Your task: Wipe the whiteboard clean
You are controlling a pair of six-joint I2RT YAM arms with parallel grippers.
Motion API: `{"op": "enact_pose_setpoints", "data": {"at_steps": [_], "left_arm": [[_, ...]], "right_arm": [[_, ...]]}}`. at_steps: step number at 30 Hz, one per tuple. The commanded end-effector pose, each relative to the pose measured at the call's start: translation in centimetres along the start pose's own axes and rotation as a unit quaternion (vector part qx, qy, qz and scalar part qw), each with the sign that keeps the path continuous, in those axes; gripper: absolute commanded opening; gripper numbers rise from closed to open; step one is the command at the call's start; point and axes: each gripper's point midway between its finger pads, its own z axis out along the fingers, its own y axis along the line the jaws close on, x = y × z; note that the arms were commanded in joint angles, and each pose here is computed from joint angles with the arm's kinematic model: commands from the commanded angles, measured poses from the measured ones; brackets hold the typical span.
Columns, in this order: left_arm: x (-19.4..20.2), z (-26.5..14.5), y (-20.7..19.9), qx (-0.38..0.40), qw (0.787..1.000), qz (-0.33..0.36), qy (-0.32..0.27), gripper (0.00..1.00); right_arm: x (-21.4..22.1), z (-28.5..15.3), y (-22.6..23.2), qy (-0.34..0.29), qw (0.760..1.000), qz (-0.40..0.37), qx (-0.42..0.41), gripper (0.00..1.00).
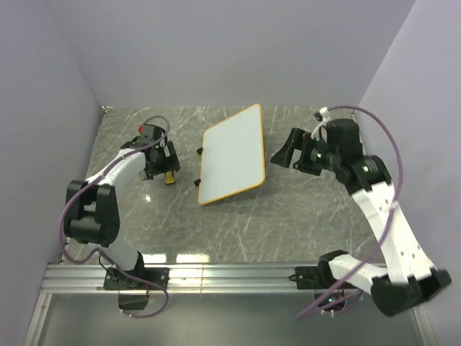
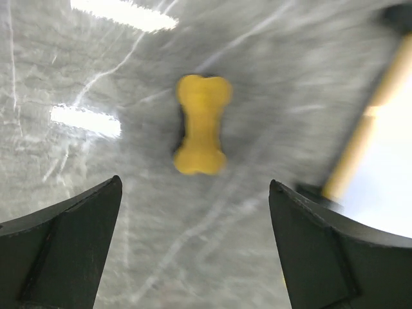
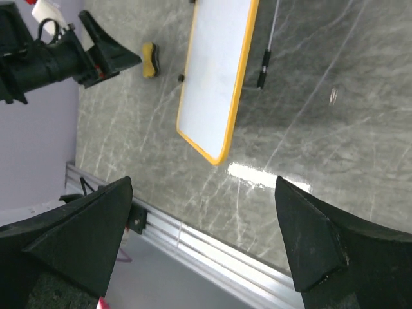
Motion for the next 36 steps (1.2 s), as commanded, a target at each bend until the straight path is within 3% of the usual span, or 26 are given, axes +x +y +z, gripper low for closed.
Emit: {"op": "enact_pose_setpoints", "data": {"at_steps": [1, 5, 6, 13, 23, 36], "left_arm": [[-4.1, -6.0, -4.0, 0.090, 0.993, -0.023, -0.067, 0.99], [-5.4, -9.9, -6.0, 0.122, 0.988, -0.028, -0.094, 0.99], [-6.2, -12.9, -6.8, 0.137, 0.983, -0.031, -0.121, 0.99], [-8.4, -21.2, -6.4, 0.171, 0.956, -0.068, -0.228, 0.99], [-8.5, -24.3, -5.1, 0.174, 0.943, -0.094, -0.266, 1.00], [-8.5, -27.7, -4.0, 0.170, 0.939, -0.065, -0.291, 0.99]], "right_arm": [[-0.8, -3.7, 0.8, -0.093, 0.995, -0.023, -0.022, 0.98], [0.9, -5.4, 0.8, -0.131, 0.990, -0.023, -0.054, 0.98], [1.8, -6.0, 0.4, -0.142, 0.988, -0.016, -0.058, 0.98], [4.0, -7.0, -0.7, -0.138, 0.989, -0.010, -0.049, 0.98], [6.6, -10.3, -2.0, -0.154, 0.988, -0.007, -0.032, 0.98], [7.4, -9.7, -2.3, -0.151, 0.988, 0.002, -0.040, 0.98]]}}
